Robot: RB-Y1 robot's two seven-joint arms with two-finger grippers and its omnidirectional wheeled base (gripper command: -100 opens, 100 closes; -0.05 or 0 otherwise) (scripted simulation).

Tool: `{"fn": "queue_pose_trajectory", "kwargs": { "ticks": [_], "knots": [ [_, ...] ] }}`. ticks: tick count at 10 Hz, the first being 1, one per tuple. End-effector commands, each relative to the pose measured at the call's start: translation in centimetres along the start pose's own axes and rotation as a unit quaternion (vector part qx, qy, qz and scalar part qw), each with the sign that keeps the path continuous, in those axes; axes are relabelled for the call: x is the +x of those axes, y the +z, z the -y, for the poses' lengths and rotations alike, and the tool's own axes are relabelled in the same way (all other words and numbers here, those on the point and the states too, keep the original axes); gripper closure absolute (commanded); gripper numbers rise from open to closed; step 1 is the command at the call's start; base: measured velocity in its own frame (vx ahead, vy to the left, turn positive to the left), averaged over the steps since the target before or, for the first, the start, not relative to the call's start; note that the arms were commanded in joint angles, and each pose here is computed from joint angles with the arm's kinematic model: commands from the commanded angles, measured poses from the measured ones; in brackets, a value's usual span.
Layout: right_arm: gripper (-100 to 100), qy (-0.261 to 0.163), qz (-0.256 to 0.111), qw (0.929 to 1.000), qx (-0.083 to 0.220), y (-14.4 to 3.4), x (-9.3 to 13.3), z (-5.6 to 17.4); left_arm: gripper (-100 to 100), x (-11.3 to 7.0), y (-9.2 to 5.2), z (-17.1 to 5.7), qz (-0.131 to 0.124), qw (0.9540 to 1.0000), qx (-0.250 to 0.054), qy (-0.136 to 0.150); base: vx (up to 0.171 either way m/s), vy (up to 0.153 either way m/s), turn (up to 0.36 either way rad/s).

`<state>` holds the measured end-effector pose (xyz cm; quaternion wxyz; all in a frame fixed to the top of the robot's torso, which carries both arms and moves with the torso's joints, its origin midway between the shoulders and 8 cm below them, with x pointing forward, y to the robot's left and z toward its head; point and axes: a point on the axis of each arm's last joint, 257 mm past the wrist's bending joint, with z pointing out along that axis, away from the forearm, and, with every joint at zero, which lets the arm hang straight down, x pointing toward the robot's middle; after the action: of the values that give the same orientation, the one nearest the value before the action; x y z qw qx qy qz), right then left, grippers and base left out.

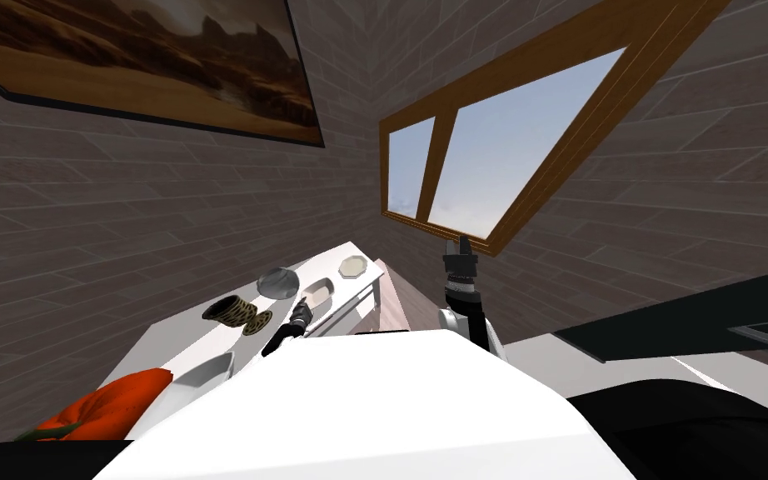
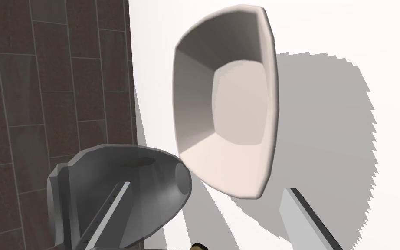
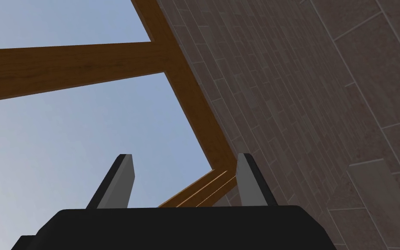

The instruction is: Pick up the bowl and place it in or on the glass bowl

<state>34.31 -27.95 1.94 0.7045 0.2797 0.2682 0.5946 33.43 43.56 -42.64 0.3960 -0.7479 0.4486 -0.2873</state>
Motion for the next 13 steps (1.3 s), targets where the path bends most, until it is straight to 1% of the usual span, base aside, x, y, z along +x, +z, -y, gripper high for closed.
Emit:
{"fn": "queue_pose_trajectory", "kwargs": {
  "ticks": [1,2,3,6,7,8,9,10,11,13],
  "knots": [
    [0,0.000,0.000,1.0000,0.000,0.0,0.0,0.0,-100,0.0,0.5,-1.6,0.003,0.9996,-0.026,-0.007,0.093,-0.026,0.043],
    [0,0.000,0.000,1.0000,0.000,0.0,0.0,0.0,-100,0.0,0.7,-2.5,0.005,0.9991,-0.040,-0.010,0.085,-0.017,0.047],
    [0,0.000,0.000,1.0000,0.000,0.0,0.0,0.0,-100,0.0,0.7,-2.5,0.005,0.9991,-0.040,-0.010,0.052,-0.007,0.009],
    [0,0.000,0.000,1.0000,0.000,0.0,0.0,0.0,-100,-0.1,1.3,-4.6,0.010,0.9969,-0.075,-0.020,0.052,-0.011,0.028],
    [0,0.000,0.000,1.0000,0.000,0.0,0.0,0.0,-100,-0.1,1.5,-5.6,0.013,0.9953,-0.093,-0.025,0.089,-0.021,0.048],
    [0,0.000,0.000,1.0000,0.000,0.0,0.0,0.0,-100,-0.1,1.6,-6.1,0.014,0.9946,-0.100,-0.027,0.084,-0.022,0.032],
    [0,0.000,0.000,1.0000,0.000,0.0,0.0,0.0,-100,-0.1,1.5,-5.7,0.013,0.9953,-0.093,-0.025,0.033,-0.010,0.005],
    [0,0.000,0.000,1.0000,0.000,0.0,0.0,0.0,0,-0.1,1.5,-5.8,0.013,0.9951,-0.095,-0.025,0.007,-0.002,0.000],
    [0,0.000,0.000,1.0000,0.000,0.0,0.0,0.0,-100,0.2,1.9,-6.3,0.012,0.9952,-0.094,-0.025,0.027,0.021,0.021],
    [0,0.000,0.000,1.0000,0.000,0.0,0.0,0.0,-100,0.4,2.2,-6.7,0.011,0.9952,-0.094,-0.024,0.036,0.027,0.009]
  ]
}}
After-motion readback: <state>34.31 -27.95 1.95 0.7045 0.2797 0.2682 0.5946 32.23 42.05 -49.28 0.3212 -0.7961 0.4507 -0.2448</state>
